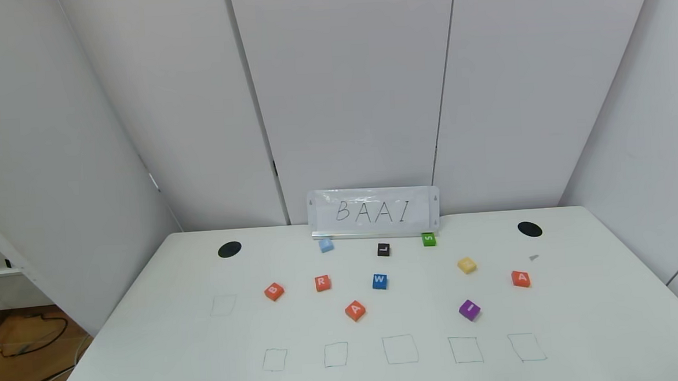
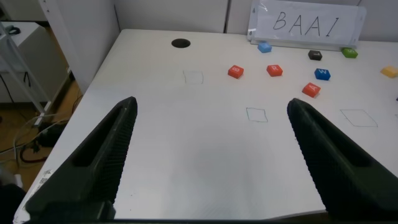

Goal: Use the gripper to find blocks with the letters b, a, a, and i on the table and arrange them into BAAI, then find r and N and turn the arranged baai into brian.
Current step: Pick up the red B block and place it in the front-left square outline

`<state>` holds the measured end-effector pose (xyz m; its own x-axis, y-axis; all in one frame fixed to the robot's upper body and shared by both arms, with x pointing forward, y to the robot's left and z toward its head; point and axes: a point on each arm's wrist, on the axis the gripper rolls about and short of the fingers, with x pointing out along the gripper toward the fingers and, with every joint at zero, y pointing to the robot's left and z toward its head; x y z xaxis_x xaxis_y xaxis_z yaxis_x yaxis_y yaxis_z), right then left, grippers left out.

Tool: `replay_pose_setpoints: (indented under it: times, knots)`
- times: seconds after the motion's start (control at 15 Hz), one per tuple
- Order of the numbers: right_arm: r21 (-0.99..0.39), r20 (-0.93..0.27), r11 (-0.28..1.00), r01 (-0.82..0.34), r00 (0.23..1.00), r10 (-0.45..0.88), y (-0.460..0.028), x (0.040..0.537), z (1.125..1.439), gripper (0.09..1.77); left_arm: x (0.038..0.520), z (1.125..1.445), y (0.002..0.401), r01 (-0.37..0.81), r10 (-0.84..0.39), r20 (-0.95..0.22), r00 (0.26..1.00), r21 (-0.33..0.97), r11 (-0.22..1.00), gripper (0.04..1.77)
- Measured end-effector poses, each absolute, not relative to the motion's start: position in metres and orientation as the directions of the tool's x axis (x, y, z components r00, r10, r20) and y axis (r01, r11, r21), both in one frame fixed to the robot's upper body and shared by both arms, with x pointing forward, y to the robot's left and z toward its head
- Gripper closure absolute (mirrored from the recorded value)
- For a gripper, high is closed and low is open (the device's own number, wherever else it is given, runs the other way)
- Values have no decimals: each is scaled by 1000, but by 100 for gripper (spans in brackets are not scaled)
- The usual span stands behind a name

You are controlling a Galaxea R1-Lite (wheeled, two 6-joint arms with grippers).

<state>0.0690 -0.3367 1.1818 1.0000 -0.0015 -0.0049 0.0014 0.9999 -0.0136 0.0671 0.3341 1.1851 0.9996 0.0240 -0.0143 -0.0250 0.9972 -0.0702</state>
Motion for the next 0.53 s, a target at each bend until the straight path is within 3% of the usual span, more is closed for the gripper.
replay_pose_setpoints:
  times: [0.53]
  knots:
    - [-7,1,1000,4,1000,-4,-337,68,1186,15,65,1192,334,-12,13,7,1000,-67,998,9]
